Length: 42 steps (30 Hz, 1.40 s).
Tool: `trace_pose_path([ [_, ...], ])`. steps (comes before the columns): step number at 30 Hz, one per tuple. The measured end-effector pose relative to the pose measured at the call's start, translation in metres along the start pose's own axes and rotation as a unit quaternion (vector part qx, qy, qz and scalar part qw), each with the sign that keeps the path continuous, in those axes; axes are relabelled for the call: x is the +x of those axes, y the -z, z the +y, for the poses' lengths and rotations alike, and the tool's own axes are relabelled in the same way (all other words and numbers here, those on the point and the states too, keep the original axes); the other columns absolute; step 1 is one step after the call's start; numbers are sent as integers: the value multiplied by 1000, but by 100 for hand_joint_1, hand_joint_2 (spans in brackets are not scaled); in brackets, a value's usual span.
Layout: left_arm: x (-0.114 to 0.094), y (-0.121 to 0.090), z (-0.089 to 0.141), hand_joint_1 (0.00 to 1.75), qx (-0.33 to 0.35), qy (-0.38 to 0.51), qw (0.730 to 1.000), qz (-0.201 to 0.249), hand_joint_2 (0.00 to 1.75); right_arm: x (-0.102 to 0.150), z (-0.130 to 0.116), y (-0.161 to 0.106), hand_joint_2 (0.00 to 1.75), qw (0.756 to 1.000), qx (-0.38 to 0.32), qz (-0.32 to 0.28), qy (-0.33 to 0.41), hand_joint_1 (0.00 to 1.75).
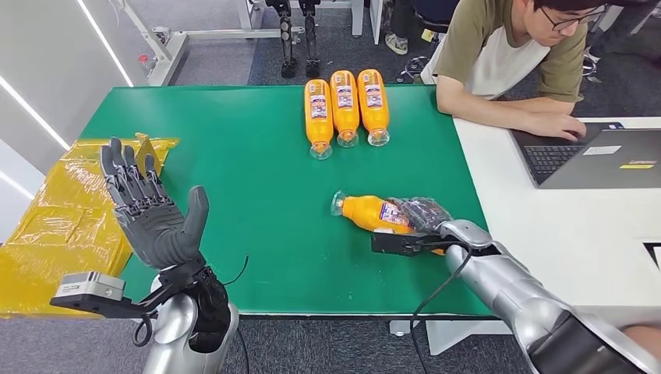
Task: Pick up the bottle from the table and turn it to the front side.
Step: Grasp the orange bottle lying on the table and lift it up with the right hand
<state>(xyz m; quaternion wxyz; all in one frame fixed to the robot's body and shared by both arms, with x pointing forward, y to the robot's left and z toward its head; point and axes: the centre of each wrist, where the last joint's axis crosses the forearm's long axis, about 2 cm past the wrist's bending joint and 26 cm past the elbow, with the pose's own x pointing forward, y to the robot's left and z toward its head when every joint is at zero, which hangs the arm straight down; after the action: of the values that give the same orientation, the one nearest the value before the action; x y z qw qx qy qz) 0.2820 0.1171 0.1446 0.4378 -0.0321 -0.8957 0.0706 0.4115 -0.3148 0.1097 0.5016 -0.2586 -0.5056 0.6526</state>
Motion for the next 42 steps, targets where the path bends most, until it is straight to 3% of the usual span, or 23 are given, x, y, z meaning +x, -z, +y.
trace_pose_path([
  [8, -13, -8, -5, 0, -40, -62, 996, 42, 175, 66, 41, 3, 175, 968, -228, -57, 89, 175],
  [12, -33, -17, -12, 0, -64, -55, 992, 95, 175, 93, 40, 3, 175, 929, -329, -106, 132, 175],
  [16, -47, -27, -18, 0, -96, -62, 984, 136, 175, 109, 36, 2, 175, 901, -378, -136, 162, 175],
  [26, -58, -45, -31, 0, -165, -77, 965, 187, 175, 142, 36, 6, 175, 884, -377, -186, 203, 175],
  [42, -61, -48, -40, 0, -191, -90, 956, 206, 175, 183, 47, 10, 175, 909, -248, -277, 189, 175],
])
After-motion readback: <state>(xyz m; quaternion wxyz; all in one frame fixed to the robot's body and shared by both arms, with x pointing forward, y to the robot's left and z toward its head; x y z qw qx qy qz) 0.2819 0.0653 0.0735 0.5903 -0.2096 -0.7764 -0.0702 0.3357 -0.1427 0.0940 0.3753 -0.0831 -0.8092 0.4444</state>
